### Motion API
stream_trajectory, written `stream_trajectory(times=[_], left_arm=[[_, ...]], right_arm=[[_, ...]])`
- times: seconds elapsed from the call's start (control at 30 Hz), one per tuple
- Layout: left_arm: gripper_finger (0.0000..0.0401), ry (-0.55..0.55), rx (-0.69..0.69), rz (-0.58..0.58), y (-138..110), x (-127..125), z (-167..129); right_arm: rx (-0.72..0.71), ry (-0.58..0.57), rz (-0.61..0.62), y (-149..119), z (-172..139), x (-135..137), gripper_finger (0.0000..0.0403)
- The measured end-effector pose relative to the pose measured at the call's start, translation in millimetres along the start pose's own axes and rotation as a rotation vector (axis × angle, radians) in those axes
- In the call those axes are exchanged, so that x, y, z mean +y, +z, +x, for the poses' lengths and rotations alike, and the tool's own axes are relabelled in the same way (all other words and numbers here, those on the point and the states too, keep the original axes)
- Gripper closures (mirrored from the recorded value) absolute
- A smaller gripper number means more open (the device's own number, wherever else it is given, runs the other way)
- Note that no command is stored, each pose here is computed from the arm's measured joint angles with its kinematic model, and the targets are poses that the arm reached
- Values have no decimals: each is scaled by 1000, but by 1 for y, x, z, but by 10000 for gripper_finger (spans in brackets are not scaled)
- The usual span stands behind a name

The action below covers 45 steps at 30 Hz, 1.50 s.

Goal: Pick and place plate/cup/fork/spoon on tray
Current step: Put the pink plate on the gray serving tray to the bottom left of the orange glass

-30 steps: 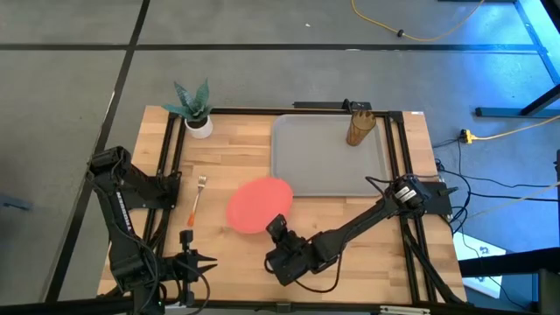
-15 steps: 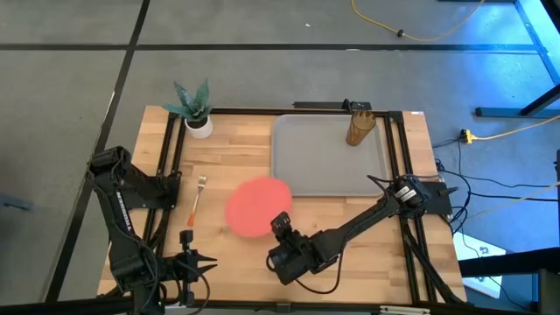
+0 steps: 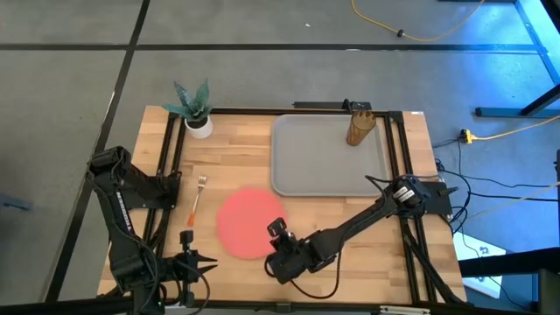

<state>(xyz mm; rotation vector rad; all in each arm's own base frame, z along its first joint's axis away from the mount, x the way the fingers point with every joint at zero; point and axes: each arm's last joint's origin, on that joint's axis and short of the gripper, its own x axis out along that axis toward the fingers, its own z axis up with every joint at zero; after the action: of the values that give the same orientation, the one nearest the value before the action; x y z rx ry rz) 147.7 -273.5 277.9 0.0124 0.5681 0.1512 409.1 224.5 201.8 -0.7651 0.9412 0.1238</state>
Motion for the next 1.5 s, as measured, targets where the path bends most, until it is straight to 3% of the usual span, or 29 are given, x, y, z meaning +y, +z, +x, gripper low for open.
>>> stream_trajectory(times=[0.1, 0.4, 0.63, 0.93, 1.13, 1.5], left_arm=[[357, 0, 0, 0, 0, 0, 0], [357, 0, 0, 0, 0, 0, 0], [357, 0, 0, 0, 0, 0, 0], [357, 0, 0, 0, 0, 0, 0], [357, 0, 0, 0, 0, 0, 0], [357, 0, 0, 0, 0, 0, 0]], right_arm=[[-23, 111, 38, 0, 3, -2, 386], [-39, 281, 119, -4, 14, -11, 338], [-18, 345, -43, -8, 34, 7, 294], [43, 133, -160, -7, 35, 29, 299], [66, 117, -186, -9, 43, 42, 299], [70, 47, -176, -8, 46, 41, 299]])
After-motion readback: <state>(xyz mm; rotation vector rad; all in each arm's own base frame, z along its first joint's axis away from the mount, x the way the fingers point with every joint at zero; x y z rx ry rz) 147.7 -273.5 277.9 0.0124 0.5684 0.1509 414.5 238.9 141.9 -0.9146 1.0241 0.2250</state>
